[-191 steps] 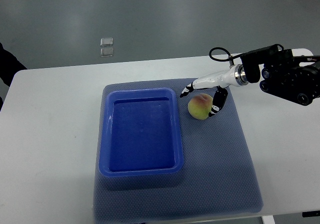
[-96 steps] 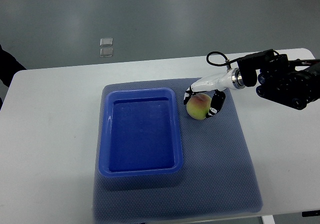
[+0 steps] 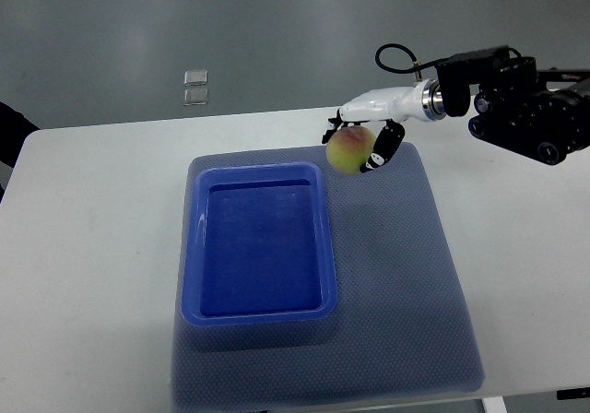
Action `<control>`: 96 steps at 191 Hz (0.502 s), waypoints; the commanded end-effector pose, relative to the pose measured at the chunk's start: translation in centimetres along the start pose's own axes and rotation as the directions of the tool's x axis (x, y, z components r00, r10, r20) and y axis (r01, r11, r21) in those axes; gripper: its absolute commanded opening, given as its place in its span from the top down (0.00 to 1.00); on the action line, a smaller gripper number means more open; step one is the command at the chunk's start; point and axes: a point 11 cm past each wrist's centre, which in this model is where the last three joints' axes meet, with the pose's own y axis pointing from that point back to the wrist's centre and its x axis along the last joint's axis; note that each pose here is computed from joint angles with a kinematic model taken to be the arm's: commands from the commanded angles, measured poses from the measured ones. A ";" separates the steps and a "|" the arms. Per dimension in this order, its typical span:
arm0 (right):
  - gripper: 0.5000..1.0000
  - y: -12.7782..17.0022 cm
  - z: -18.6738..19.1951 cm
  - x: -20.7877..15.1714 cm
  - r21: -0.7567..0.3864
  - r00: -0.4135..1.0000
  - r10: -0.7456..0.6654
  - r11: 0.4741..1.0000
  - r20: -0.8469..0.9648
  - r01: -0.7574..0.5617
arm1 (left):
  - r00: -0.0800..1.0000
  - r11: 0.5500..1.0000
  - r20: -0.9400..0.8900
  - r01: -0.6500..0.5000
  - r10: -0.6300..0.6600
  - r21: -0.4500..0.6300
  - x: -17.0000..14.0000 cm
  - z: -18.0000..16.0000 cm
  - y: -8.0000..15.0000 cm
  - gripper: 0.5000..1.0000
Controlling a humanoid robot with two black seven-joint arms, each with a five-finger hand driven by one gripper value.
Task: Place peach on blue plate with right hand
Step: 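Lift the peach with the right hand and carry it over the blue tray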
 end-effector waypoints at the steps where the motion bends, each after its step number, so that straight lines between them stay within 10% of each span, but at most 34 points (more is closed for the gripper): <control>1: 0.66 -0.4 -2.1 2.8 0.044 0.999 0.041 0.998 -0.005 -0.041 | 1.000 1.000 0.001 -0.003 0.003 0.000 0.1 0.0 0.0 0.00; 96: 0.56 -7.9 -14.4 -0.7 0.297 0.992 -0.091 0.948 -0.089 0.114 | 1.000 1.000 0.000 -0.010 0.010 0.002 0.3 -0.1 0.0 0.00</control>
